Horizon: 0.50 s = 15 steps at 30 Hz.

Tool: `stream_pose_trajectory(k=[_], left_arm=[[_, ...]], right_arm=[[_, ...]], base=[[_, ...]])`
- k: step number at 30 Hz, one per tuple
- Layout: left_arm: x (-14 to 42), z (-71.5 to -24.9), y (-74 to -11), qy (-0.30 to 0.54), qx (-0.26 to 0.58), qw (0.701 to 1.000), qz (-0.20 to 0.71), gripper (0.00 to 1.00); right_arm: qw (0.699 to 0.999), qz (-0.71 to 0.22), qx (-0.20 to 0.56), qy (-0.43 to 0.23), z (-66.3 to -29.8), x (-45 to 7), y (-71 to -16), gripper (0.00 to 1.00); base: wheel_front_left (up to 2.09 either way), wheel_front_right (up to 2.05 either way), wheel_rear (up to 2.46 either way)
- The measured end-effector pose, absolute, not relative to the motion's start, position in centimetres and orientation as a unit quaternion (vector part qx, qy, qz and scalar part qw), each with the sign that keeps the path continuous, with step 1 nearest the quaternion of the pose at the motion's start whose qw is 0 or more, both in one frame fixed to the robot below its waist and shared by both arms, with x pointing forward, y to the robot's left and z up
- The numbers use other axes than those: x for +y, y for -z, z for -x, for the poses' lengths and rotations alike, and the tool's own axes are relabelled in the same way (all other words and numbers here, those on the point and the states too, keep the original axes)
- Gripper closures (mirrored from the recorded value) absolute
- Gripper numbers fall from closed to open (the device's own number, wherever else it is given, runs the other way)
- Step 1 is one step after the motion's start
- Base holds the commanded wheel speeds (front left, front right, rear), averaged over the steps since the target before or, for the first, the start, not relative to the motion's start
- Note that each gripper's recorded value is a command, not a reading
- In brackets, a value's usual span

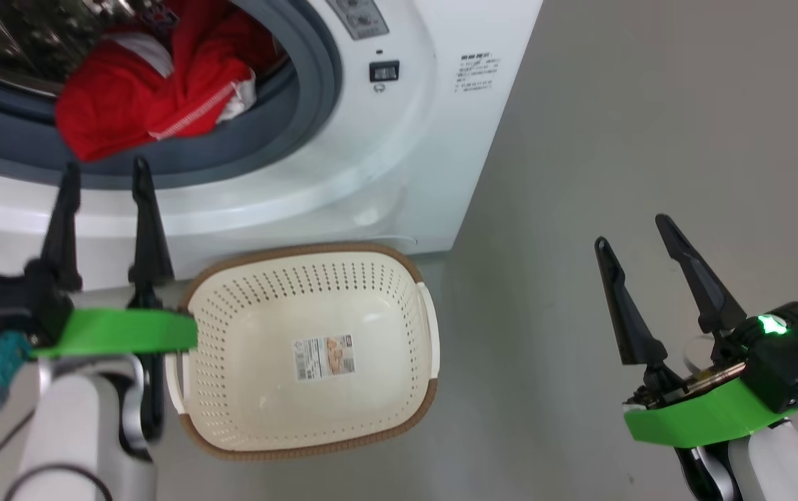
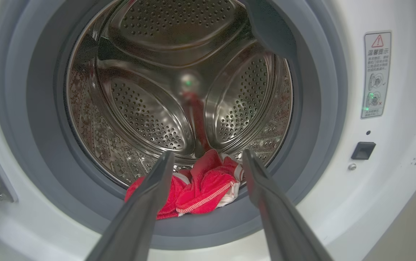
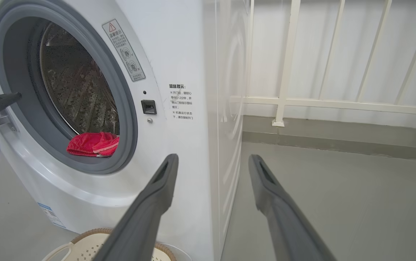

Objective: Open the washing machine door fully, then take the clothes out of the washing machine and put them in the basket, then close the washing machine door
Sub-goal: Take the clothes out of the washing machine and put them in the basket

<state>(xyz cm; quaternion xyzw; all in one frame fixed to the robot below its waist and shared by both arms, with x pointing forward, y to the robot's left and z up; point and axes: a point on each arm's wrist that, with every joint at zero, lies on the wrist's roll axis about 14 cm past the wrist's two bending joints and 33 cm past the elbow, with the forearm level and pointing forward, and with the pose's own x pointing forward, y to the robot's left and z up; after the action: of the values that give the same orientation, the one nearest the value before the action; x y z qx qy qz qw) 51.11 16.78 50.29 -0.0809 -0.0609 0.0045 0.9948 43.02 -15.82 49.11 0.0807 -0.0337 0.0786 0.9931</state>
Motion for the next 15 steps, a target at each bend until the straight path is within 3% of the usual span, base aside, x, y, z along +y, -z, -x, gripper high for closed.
stream_pose_trajectory(k=[15], left_arm=[[16.1, -59.6, -46.3, 0.001, -0.009, 0.998, 0.064, 0.0]], right_arm=[[0.994, -0.076, -0.003, -0.075, -45.7, -16.1, -45.7, 0.0]], base=[[0.0, 0.0, 0.0]])
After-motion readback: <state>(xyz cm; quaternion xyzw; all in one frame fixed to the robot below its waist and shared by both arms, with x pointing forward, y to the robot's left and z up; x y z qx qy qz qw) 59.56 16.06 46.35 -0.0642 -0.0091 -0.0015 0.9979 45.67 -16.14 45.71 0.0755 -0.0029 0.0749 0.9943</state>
